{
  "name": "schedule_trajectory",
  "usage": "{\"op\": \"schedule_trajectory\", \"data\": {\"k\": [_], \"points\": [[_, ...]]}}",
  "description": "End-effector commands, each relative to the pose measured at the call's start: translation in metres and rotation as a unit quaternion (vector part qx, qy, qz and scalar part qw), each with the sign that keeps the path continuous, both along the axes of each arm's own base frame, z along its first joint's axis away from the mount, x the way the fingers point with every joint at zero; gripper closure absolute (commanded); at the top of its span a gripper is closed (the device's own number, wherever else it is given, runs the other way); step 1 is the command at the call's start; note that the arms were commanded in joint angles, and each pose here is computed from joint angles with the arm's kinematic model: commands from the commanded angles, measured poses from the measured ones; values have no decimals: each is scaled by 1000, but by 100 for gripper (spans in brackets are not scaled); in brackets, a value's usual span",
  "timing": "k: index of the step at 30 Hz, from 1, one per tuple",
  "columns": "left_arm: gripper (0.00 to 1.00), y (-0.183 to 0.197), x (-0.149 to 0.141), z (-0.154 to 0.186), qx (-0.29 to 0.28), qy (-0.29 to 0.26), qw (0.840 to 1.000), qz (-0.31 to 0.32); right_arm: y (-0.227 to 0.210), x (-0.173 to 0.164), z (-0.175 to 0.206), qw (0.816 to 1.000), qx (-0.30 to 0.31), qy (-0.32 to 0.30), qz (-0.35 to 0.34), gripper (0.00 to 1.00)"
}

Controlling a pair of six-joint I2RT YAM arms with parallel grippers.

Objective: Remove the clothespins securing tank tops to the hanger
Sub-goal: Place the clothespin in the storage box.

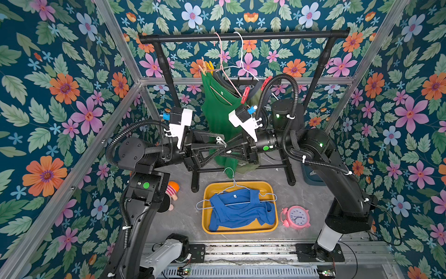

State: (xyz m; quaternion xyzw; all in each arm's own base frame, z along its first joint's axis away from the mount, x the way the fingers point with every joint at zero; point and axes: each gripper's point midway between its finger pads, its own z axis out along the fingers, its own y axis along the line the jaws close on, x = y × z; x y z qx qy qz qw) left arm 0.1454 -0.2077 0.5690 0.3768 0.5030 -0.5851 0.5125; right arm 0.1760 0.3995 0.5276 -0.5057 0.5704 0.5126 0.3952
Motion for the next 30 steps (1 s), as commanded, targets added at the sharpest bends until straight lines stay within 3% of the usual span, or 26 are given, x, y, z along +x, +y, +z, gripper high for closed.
{"op": "schedule_trajectory", "data": {"k": [1,6,15,21,25,30], "points": [[47,3,-12,9,5,-40,999,5,-1,16,-12,999,-23,2,-46,100],[47,8,-24,24,2,-69,997,18,-12,16,-31,996,-46,12,-72,100],[47,11,-25,31,-8,-81,996,36,-70,17,-19,990,-14,24,-141,100],[46,10,-18,23,-7,-73,996,43,-110,27,-46,977,-23,54,-203,100],[46,8,-12,19,-4,-68,997,44,-144,35,-64,964,-24,84,-252,100],[46,7,-6,13,-2,-59,997,48,-190,50,-93,934,-28,128,-332,100]]}}
